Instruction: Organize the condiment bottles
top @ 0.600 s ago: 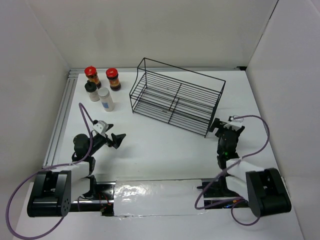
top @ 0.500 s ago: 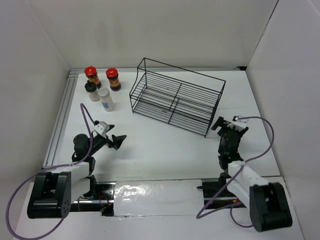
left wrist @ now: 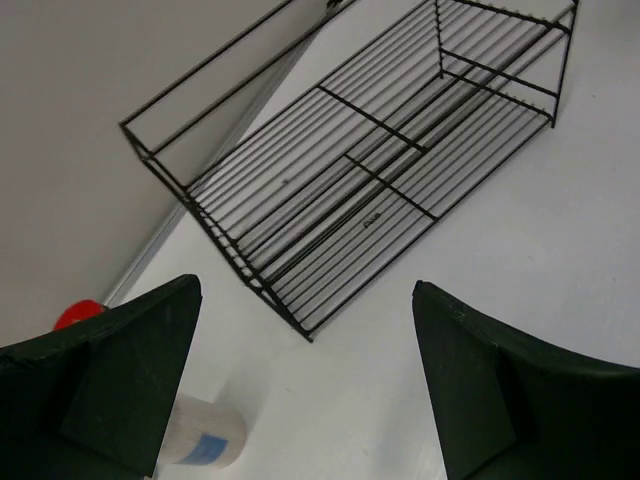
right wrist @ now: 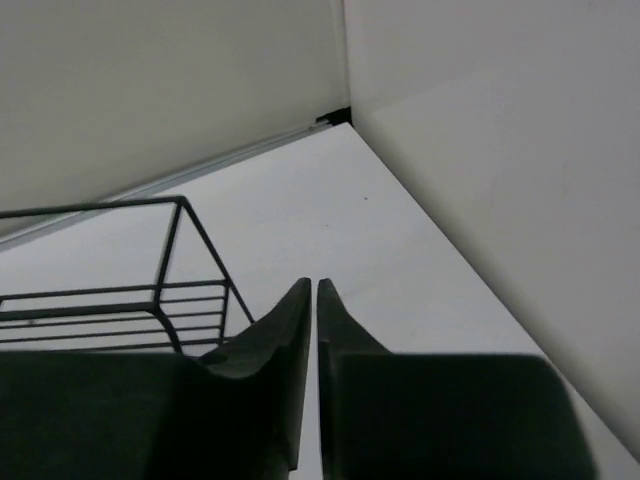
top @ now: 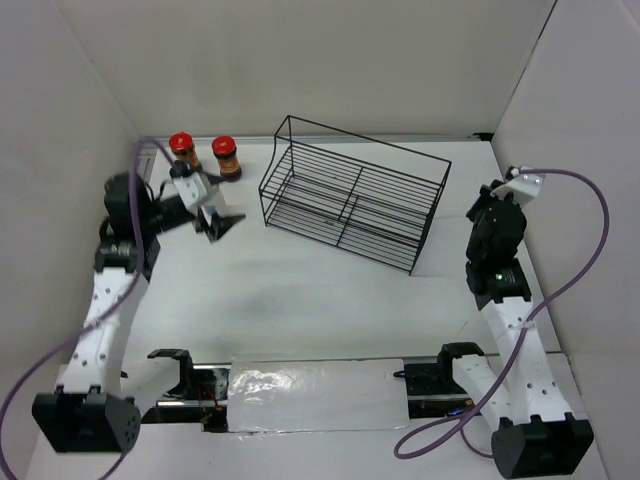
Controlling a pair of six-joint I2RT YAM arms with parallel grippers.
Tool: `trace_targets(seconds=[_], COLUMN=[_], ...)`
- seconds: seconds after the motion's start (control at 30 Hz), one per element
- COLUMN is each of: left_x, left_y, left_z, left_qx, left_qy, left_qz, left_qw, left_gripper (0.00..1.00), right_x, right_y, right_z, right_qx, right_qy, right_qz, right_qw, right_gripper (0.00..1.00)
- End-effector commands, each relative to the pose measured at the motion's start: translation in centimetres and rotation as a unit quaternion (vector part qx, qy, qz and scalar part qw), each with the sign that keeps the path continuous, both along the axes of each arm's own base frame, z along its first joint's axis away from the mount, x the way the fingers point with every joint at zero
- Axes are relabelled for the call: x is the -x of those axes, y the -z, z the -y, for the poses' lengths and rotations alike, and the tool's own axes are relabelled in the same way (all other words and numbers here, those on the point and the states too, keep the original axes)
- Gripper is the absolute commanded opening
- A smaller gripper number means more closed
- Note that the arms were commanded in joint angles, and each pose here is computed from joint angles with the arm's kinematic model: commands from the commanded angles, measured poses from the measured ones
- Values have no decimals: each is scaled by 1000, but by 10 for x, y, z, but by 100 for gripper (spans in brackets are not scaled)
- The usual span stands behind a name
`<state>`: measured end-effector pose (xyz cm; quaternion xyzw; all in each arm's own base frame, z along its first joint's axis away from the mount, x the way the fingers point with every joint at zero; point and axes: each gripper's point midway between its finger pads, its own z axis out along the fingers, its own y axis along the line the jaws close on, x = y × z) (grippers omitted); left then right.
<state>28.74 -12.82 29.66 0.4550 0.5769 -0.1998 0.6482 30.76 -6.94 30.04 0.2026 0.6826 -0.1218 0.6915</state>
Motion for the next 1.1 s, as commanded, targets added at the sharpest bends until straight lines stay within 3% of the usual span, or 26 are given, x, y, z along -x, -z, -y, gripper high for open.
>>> trace_targets(seconds=[0.0,0.03,0.07,0.1,0.13,0.17,0.23,0.27,0.37,0.6,0.7,1.07], left_x=[-23,-29,-49,-52,-64,-76,-81,-82,-87,-119,-137,-176], left_y=[-8,-9,-17,-7,-11,8,33,41,74,122,136,182], left_z=[-15,-18,-25,-33,-47,-57,-84,-92,-113,-120,-118,-134], left_qx=[7,19,40,45,53,67,72,72,58,48,35,-33], left_qy=[-50,-57,-74,-103,-139,-173,-235,-250,-300,-316,-309,-321], left_qz=[-175,-215,-258,-311,-327,-381,-425,-426,-392,-389,-356,-272], left_qw=[983,975,963,944,933,906,871,867,868,864,881,906], left_gripper=[99,99,92,68,52,47,57,75,99,99,99,99], right_x=[-4,-9,-13,-16,-19,-23,-27,-28,-29,-32,-33,-31], right_y=[-13,-15,-33,-38,-42,-49,-52,-53,-47,-37,-35,-49], right_z=[-7,-8,-12,-16,-20,-28,-36,-42,-47,-60,-60,-58], right_qx=[33,33,32,32,32,46,50,50,49,36,34,25], right_qy=[-34,-39,-50,-61,-74,-100,-125,-140,-153,-186,-185,-172], right_qz=[-63,-68,-51,-48,-44,-44,-45,-44,-49,-49,-50,-25], right_qw=[997,996,997,996,996,993,990,988,986,981,981,984], right_gripper=[10,13,24,61,73,90,100,100,100,100,100,100])
